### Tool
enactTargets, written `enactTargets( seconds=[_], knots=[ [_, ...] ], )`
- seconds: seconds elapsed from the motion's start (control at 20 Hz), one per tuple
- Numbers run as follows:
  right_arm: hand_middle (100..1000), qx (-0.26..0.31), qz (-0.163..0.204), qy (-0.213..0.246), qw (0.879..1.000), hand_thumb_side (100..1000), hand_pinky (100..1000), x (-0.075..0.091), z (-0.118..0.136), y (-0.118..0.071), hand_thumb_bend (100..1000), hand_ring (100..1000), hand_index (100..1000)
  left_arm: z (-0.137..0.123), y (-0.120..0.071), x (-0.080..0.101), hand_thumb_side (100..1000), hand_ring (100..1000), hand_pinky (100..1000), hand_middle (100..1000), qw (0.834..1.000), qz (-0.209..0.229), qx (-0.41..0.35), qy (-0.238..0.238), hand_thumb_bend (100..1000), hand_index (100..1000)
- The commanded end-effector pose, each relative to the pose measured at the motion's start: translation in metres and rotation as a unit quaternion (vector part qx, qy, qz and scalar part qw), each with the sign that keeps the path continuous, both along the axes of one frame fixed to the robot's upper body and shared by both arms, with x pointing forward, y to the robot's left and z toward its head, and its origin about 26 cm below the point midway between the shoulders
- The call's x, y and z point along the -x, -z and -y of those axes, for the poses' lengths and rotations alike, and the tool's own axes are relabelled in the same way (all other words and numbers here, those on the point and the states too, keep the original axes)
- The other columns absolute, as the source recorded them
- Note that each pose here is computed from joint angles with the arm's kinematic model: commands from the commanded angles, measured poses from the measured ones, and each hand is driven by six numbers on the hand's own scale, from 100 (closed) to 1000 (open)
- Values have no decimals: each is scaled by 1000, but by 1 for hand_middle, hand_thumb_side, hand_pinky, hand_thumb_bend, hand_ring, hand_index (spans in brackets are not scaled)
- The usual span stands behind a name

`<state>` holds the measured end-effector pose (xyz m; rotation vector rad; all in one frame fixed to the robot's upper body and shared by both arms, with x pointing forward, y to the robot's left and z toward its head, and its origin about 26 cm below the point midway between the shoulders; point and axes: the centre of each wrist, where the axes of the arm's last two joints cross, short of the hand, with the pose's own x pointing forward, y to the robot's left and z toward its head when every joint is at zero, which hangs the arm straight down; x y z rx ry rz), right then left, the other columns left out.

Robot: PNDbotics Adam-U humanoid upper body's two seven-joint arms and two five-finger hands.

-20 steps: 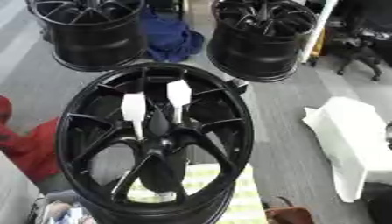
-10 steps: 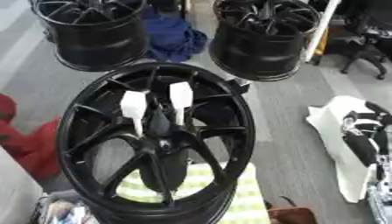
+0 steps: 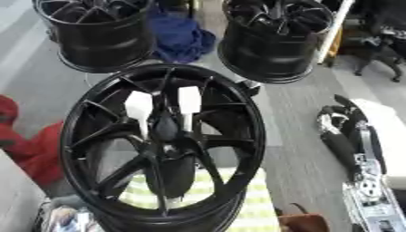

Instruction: Pull the pin out of the wheel hub.

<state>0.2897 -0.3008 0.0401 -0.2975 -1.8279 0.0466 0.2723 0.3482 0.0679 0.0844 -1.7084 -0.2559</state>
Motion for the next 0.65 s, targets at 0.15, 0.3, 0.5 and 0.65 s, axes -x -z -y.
enactTargets(
  seconds=[0.15,0.3,0.5,0.65],
  knots=[
    [670,-5,21,-40,999,430,665,-4,-9,-12,100,620,882,1,-9,-3,714,1000,711,767,1000,15,-7,10,100,882],
    [670,-11,24,-49,998,433,665,-4,-11,-12,100,620,882,1,-8,-3,714,1000,712,767,1000,14,-7,11,100,882],
    [672,-12,25,-55,998,439,667,-4,-12,-12,100,621,882,1,-8,-3,716,1000,711,768,1000,13,-7,11,100,882],
    [672,-10,25,-55,998,440,667,-4,-11,-12,100,621,883,2,-9,-4,717,1000,711,768,1000,14,-7,14,100,883]
  ],
)
